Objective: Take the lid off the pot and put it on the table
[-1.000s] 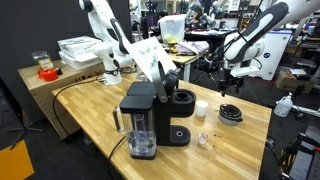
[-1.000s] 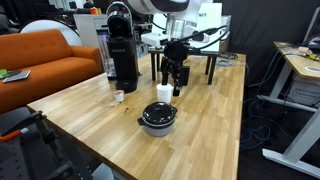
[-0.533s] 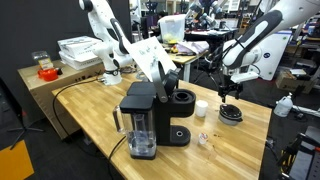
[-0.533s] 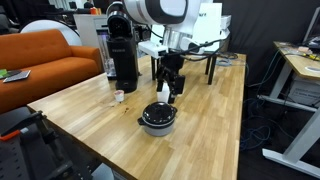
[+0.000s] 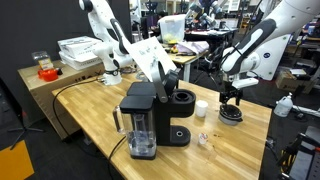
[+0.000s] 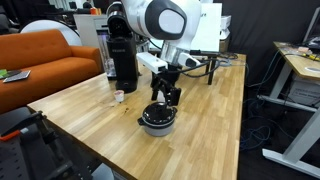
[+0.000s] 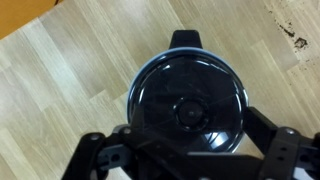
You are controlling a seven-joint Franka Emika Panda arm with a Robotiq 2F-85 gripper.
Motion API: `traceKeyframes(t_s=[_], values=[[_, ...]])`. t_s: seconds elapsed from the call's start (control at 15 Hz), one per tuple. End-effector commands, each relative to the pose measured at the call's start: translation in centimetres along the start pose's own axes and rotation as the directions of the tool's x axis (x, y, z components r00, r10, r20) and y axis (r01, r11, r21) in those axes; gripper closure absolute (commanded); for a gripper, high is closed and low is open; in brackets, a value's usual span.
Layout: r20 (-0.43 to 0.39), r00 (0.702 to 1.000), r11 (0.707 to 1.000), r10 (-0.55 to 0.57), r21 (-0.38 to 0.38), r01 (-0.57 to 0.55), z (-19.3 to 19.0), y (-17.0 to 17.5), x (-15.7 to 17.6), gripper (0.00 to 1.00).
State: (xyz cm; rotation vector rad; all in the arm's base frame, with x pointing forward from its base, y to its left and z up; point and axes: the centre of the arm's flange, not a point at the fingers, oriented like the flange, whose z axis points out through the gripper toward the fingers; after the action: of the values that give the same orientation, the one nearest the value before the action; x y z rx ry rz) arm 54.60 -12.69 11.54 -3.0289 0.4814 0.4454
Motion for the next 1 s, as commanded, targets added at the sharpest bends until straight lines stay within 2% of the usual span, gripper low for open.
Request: traceKeyframes(t_s=[0.0,0.67,0.73,0.8,0.93], values=[[0.024,0.999,0.999,-0.029,0.029,0.029,0.70,-0.15,0.61,0.00],[0.036,0.999,0.999,-0.022,0.026,0.021,1.10,0.13,0.88,0.00],[0.034,0.999,0.999,-0.020,0.027,0.019,1.02,0.20,0.92,0.07],[0.033,0.999,0.999,-0.018,0.030,0.017,0.94,0.29,0.95,0.26],[0.033,0.999,0.999,-0.015,0.032,0.014,0.55,0.45,1.03,0.40]])
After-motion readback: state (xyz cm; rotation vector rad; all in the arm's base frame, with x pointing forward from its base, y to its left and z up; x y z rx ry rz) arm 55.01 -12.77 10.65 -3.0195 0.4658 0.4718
